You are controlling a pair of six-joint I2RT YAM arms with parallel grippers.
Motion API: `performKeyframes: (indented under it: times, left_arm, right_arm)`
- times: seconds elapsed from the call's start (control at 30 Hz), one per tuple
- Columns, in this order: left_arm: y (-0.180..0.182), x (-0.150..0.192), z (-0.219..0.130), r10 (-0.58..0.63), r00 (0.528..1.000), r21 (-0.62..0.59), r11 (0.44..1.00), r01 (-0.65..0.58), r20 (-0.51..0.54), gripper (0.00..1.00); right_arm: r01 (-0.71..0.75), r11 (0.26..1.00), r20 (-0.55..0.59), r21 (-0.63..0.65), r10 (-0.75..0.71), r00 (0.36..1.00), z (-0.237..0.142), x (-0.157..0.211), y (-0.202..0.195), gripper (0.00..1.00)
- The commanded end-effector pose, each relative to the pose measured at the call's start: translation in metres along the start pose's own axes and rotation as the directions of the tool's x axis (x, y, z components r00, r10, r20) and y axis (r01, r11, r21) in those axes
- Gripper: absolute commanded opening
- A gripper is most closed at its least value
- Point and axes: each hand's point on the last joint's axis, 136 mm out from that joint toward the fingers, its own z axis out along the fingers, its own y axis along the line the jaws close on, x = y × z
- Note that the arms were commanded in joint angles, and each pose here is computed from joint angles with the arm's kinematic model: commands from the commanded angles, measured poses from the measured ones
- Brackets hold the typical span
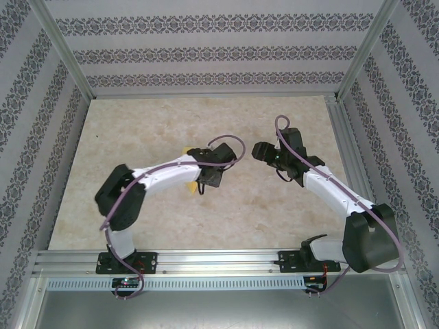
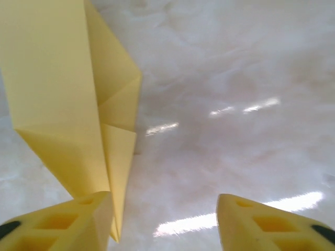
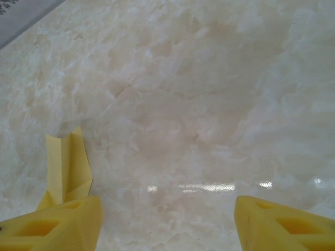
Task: Fold a paper plane with a square sheet of paper (pick it up from the middle)
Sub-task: Turn over the paper at the center of the table.
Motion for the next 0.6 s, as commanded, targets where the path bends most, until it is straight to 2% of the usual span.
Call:
performKeyframes:
  times: [0.0, 0.13, 0.27, 0.43, 0.57]
  left_arm:
    - [-0.003, -0.022, -0.028, -0.140, 0.987, 0.219, 0.968, 0.119, 0.080, 0.64]
    - [0.046, -0.016, -0.032, -0.326, 0.942, 0.283, 0.913, 0.293, 0.078, 0.75]
    - [0.097, 0.004, -0.024, -0.484, 0.874, 0.302, 0.839, 0.452, 0.038, 0.80]
    - [0.137, 0.029, -0.018, -0.602, 0.798, 0.300, 0.764, 0.572, 0.012, 0.83]
    - [0.153, 0.040, -0.017, -0.651, 0.759, 0.301, 0.726, 0.618, 0.012, 0.84]
  right_arm:
    - [0.052, 0.997, -0.016, -0.051, -0.053, 0.998, 0.009, 0.001, 0.019, 0.65]
    - [0.241, 0.969, -0.102, -0.060, -0.246, 0.964, 0.029, 0.023, 0.052, 0.63]
    - [0.457, 0.888, -0.203, -0.050, -0.457, 0.866, 0.054, 0.053, 0.084, 0.62]
    - [0.601, 0.791, -0.291, -0.111, -0.605, 0.742, 0.085, 0.084, 0.122, 0.62]
    - [0.679, 0.718, -0.349, -0.154, -0.682, 0.643, 0.107, 0.108, 0.145, 0.62]
